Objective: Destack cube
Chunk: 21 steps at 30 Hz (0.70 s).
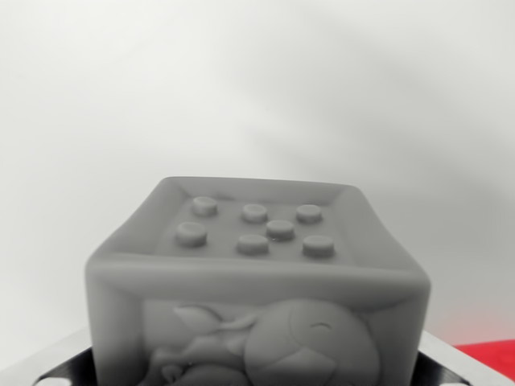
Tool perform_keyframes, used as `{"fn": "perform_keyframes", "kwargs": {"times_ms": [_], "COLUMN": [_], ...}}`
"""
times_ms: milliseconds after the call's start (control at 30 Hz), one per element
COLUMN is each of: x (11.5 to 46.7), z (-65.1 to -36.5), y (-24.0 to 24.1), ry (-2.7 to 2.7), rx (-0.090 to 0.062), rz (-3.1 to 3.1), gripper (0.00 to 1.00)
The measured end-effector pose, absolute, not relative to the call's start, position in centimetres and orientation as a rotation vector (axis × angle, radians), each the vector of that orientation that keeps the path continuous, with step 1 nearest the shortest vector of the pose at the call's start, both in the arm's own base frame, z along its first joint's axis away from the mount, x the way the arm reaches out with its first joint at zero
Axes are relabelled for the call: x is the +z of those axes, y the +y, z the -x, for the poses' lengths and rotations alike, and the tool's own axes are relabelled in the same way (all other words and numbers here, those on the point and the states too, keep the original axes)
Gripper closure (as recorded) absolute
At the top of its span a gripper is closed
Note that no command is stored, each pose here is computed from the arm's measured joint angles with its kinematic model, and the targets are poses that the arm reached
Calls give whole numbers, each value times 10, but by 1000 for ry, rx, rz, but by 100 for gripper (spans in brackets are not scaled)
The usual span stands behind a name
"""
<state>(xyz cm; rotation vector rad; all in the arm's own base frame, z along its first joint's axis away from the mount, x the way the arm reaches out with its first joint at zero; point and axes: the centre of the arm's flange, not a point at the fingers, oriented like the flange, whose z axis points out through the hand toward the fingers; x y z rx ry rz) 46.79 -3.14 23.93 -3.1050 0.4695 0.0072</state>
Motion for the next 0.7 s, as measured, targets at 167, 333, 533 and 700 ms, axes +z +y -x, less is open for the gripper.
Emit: {"fn": "perform_keyframes", "kwargs": {"times_ms": [167,333,533,700], "x": [238,237,235,234], "z": [-470,-472,-475,-477], "y": [-22,-12,0,10], "ry": [479,491,503,515], "rx": [8,8,8,8], "rz": [3104,3103,3101,3099], "gripper": [100,100,100,100]}}
